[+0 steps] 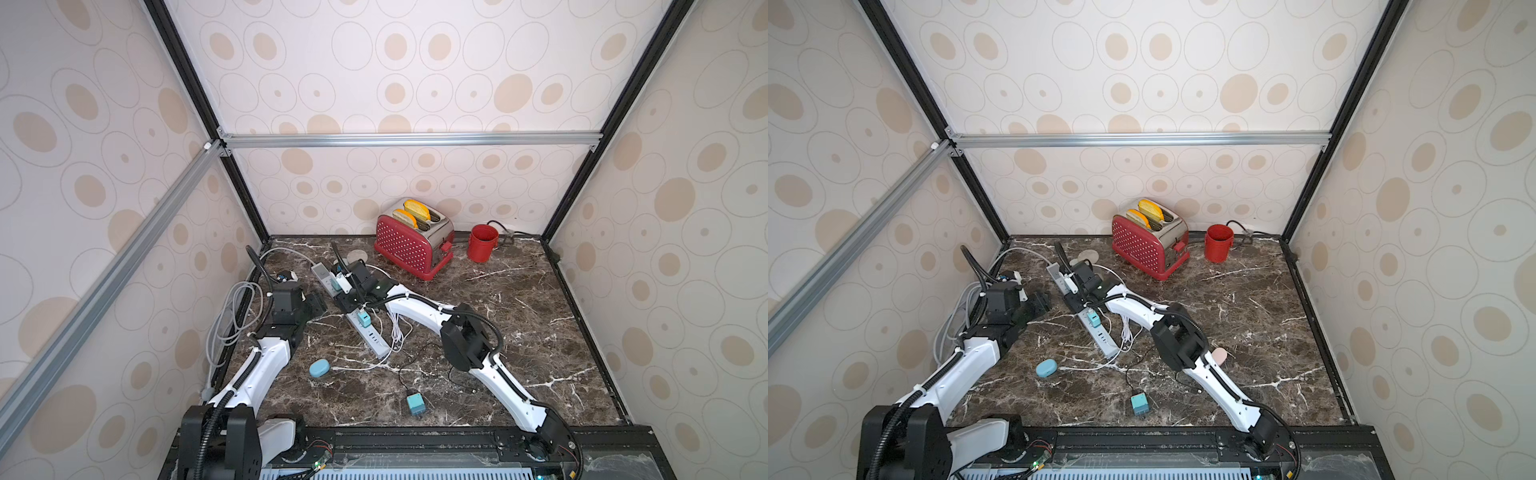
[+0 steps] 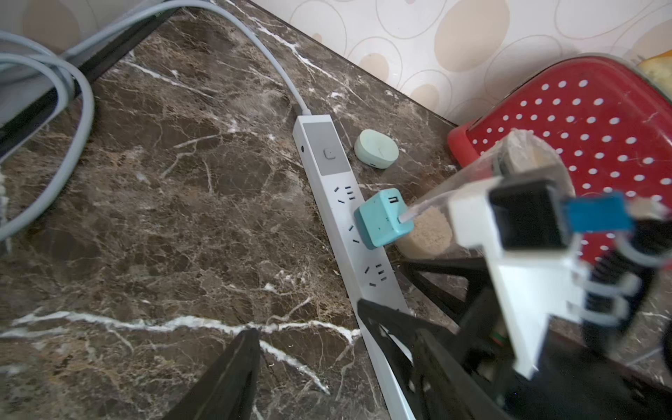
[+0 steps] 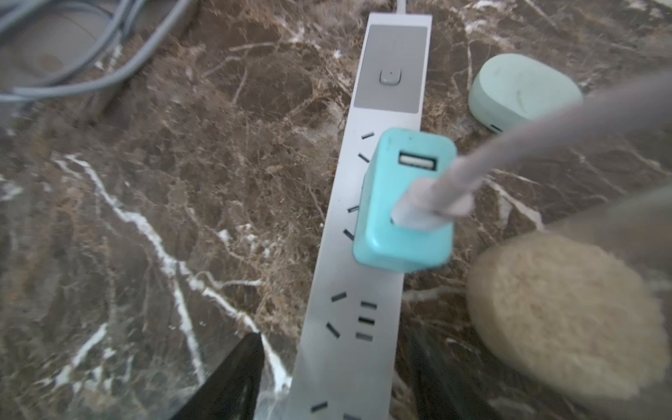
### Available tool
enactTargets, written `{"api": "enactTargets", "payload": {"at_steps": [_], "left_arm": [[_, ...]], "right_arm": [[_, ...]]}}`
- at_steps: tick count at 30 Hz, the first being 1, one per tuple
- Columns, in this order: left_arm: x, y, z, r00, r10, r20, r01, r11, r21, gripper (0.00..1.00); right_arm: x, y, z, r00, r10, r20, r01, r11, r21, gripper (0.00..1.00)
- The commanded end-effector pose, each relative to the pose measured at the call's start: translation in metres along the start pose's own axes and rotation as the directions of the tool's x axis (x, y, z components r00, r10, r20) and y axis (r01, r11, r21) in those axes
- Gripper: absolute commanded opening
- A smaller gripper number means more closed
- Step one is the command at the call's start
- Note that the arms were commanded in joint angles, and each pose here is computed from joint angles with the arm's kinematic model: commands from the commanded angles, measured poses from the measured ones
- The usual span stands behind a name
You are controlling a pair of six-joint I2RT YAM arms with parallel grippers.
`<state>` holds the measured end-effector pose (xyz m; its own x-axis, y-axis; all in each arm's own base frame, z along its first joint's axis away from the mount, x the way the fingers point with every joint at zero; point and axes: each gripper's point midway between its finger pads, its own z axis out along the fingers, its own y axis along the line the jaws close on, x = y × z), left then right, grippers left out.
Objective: Charge the bluetooth headset
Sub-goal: Insert the plug into the socket.
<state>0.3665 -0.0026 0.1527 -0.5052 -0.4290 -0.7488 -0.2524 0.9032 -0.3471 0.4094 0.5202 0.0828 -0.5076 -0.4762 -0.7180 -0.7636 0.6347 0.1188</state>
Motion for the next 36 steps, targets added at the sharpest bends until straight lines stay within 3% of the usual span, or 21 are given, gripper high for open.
{"api": "enactTargets", "payload": {"at_steps": [1, 6, 11, 14, 16, 19, 22, 31, 36], "left_arm": [[-0.032, -0.004, 0.001, 0.995, 0.057, 0.080, -0.055, 0.998, -0.022, 0.68], [-0.036, -0.028, 0.024, 0.987, 0.143, 0.078, -0.150, 0.985, 0.087, 0.68], [-0.029, -0.055, 0.044, 0.934, 0.345, 0.092, -0.356, 0.916, 0.184, 0.68], [-0.016, -0.069, 0.053, 0.858, 0.507, 0.082, -0.509, 0.820, 0.260, 0.69], [-0.005, -0.074, 0.059, 0.784, 0.616, 0.080, -0.607, 0.732, 0.308, 0.69], [0.007, -0.076, 0.068, 0.697, 0.712, 0.088, -0.692, 0.634, 0.345, 0.68], [0.008, -0.080, 0.076, 0.653, 0.748, 0.119, -0.730, 0.580, 0.360, 0.69], [0.000, -0.065, 0.087, 0.559, 0.823, 0.103, -0.783, 0.482, 0.393, 0.79], [0.003, -0.052, 0.094, 0.489, 0.865, 0.112, -0.801, 0.395, 0.450, 0.81]], "right_arm": [[-0.062, 0.006, -0.068, 0.982, -0.008, 0.191, 0.014, 0.999, -0.031, 0.69], [-0.061, -0.004, -0.126, 0.967, 0.020, 0.254, -0.005, 0.998, -0.059, 0.71], [-0.052, -0.026, -0.178, 0.951, 0.100, 0.293, -0.070, 0.991, -0.111, 0.67], [-0.041, -0.042, -0.203, 0.942, 0.140, 0.307, -0.104, 0.986, -0.129, 0.66], [-0.029, -0.054, -0.215, 0.935, 0.184, 0.304, -0.139, 0.977, -0.163, 0.65], [-0.015, -0.071, -0.228, 0.932, 0.208, 0.297, -0.164, 0.972, -0.169, 0.64], [-0.001, -0.089, -0.237, 0.929, 0.240, 0.281, -0.200, 0.966, -0.163, 0.64], [0.032, -0.113, -0.259, 0.914, 0.304, 0.269, -0.272, 0.951, -0.148, 0.65], [0.040, -0.121, -0.265, 0.900, 0.344, 0.268, -0.302, 0.935, -0.186, 0.65]]}}
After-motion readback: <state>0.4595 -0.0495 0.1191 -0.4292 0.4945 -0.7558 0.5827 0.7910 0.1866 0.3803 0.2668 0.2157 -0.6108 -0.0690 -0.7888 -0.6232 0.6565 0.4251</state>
